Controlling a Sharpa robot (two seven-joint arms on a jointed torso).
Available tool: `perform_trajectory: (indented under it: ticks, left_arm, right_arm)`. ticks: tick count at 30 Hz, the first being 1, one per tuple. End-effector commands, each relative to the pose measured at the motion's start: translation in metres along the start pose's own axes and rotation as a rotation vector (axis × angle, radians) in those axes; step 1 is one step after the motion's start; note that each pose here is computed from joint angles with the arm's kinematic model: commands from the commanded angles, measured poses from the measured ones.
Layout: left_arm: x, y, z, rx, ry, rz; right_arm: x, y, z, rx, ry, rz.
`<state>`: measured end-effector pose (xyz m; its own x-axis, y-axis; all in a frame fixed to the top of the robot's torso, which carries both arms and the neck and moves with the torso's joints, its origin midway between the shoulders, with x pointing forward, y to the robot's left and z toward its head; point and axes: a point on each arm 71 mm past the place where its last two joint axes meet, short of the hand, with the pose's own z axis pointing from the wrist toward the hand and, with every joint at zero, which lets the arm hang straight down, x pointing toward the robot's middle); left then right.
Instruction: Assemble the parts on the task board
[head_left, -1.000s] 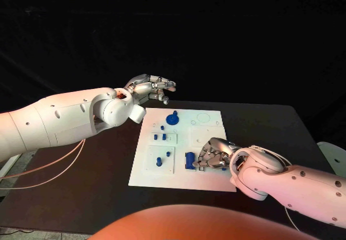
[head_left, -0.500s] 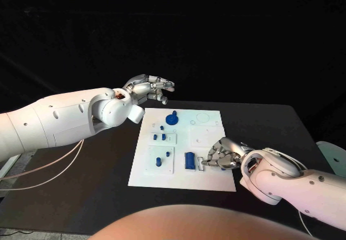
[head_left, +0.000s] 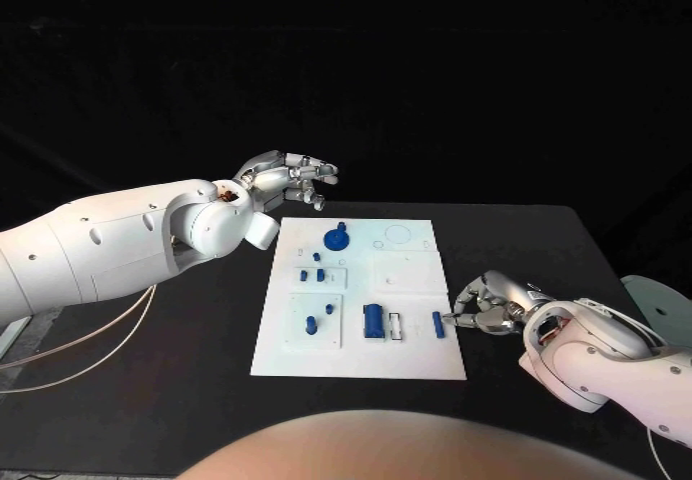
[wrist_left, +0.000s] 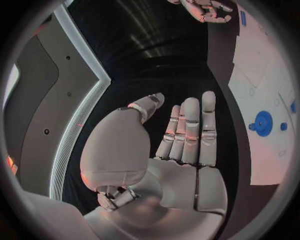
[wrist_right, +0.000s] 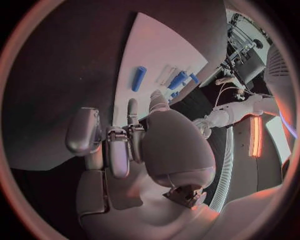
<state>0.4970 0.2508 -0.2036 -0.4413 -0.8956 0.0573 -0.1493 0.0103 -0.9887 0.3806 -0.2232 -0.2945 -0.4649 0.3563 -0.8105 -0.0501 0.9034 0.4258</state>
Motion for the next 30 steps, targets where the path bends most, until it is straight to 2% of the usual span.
perform_trajectory:
  ticks: [1, 14, 20, 23, 27, 30]
  left_arm:
    - [0.0025, -0.0008, 0.0003, 0.013, 0.014, -0.003]
    - [0.002, 0.0005, -0.0004, 0.01, 0.013, -0.004]
    - [0.0012, 0.0006, -0.0009, 0.01, 0.011, -0.003]
    - [0.001, 0.0006, -0.0009, 0.01, 0.01, -0.003]
    - [0.0013, 0.0007, -0.0005, 0.01, 0.011, -0.003]
    - [0.0023, 0.0007, 0.0001, 0.01, 0.014, -0.004]
  right_arm:
    - [0.002, -0.003, -0.001, 0.009, -0.013, -0.02]
    - [0.009, -0.002, 0.001, 0.017, -0.006, -0.019]
    - [0.01, 0.013, -0.002, -0.046, -0.056, 0.001]
    - [0.011, 0.022, -0.004, -0.078, -0.064, 0.009]
    - [0.016, 0.038, -0.003, -0.12, -0.046, 0.016]
    - [0.024, 0.053, 0.002, -0.149, -0.012, 0.012]
